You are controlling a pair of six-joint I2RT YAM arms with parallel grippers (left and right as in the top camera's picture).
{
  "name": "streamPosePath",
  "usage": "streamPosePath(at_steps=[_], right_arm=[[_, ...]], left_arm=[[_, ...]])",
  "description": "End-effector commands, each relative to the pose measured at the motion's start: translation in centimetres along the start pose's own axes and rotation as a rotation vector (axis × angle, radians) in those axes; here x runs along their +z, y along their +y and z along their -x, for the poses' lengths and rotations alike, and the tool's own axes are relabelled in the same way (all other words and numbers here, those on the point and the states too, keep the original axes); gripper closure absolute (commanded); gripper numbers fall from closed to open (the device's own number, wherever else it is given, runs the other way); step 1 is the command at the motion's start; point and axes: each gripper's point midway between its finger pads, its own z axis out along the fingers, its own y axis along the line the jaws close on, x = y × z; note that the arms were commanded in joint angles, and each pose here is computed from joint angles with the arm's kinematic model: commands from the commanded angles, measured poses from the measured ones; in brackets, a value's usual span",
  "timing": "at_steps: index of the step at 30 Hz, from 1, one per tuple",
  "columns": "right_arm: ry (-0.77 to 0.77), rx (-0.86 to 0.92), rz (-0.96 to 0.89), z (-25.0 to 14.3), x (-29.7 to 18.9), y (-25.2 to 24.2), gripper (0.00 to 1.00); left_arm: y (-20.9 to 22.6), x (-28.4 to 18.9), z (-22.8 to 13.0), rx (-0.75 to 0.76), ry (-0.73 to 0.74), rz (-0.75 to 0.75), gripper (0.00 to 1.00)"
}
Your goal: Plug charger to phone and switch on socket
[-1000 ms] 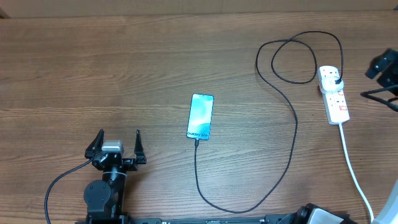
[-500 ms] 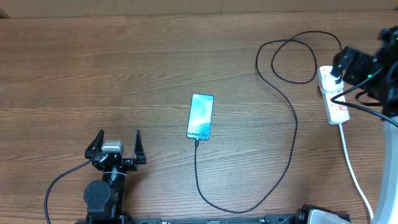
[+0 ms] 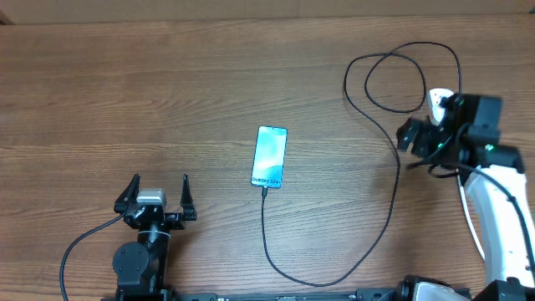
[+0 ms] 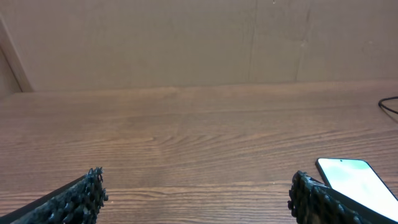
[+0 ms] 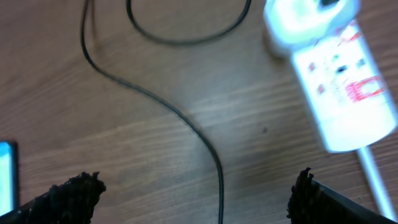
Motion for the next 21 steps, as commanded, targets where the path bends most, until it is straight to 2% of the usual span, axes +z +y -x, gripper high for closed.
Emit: streamPosePath(at_steps=[1,10,21], right_arm=[[0.004,-0.020,0.020,-1.9,1.0,0.4,0.00],[0.049,-0.016,0.010,-7.7,4.9,-1.1,0.00],[-0.029,-0.027,0.022,-8.1,5.2,-1.2,0.00]], left_arm=[[-0.1,0.0,0.0,0.023,-0.006,-0.001,0.00],[-0.1,0.0,0.0,0.023,-0.006,-0.001,0.00],[-0.1,0.0,0.0,0.022,-0.006,-0.001,0.00]])
